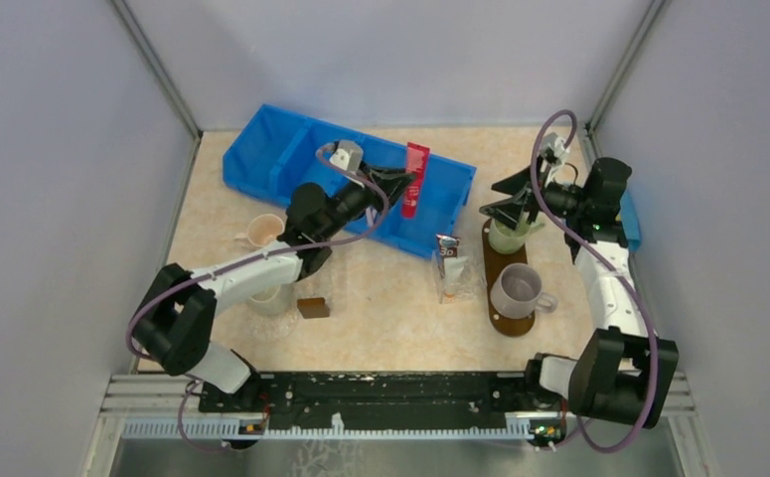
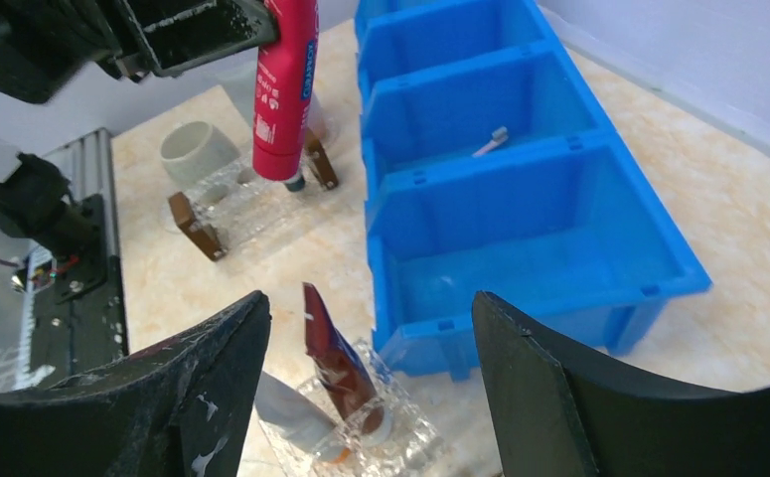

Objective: Prepare toiletry sets of a toothbrush and toothpaste on the tray
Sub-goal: Pick up the toothpaste from the storage box.

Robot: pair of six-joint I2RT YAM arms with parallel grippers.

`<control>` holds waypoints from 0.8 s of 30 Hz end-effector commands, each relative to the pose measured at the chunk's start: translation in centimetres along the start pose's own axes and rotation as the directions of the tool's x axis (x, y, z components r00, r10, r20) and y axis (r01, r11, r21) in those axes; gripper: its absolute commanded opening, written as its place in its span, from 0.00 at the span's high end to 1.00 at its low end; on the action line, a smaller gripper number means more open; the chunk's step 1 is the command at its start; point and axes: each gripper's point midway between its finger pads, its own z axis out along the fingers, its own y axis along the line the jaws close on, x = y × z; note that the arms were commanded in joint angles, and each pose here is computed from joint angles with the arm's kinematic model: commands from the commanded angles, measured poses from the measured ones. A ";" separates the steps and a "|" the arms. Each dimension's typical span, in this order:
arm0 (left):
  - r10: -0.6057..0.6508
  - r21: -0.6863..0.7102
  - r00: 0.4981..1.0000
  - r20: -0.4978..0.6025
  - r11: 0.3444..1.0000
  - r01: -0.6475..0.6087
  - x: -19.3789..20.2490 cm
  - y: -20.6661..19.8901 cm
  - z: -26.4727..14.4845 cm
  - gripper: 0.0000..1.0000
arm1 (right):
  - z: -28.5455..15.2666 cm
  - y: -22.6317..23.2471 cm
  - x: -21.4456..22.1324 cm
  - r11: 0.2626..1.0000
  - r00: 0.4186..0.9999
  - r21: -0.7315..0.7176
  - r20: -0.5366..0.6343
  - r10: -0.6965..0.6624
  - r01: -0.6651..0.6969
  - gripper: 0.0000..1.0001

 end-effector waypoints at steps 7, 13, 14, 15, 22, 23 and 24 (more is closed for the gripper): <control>-0.218 0.315 0.927 0.306 0.942 0.117 -6.1 -6.5 -2.5 1.00 | 3.2 5.4 -2.2 0.974 0.997 -0.217 0.055 -0.048 0.059 0.23; -0.240 0.343 0.914 0.327 0.931 0.122 -5.3 -8.2 -2.0 1.00 | 4.9 7.6 -1.8 0.952 0.998 -0.302 0.065 -0.026 0.045 0.23; -0.239 0.343 0.914 0.328 0.932 0.120 -5.2 -8.4 -1.9 1.00 | 5.1 7.9 -1.8 0.950 0.997 -0.310 0.070 -0.025 0.046 0.23; -0.239 0.341 0.913 0.331 0.932 0.121 -5.1 -8.5 -1.8 1.00 | 5.2 8.1 -1.9 0.947 0.996 -0.317 0.079 -0.035 0.059 0.23; -0.250 0.349 0.908 0.335 0.929 0.127 -4.2 -9.3 -1.3 1.00 | 6.5 8.7 -1.1 0.941 0.998 -0.338 0.069 -0.006 0.029 0.25; -0.248 0.347 0.909 0.335 0.930 0.126 -4.1 -9.3 -1.2 1.00 | 6.6 8.8 -1.0 0.938 0.998 -0.345 0.065 -0.003 0.026 0.26; -0.249 0.346 0.909 0.333 0.930 0.127 -4.0 -9.3 -1.1 1.00 | 6.7 9.1 -0.9 0.935 0.998 -0.355 0.061 -0.003 0.024 0.27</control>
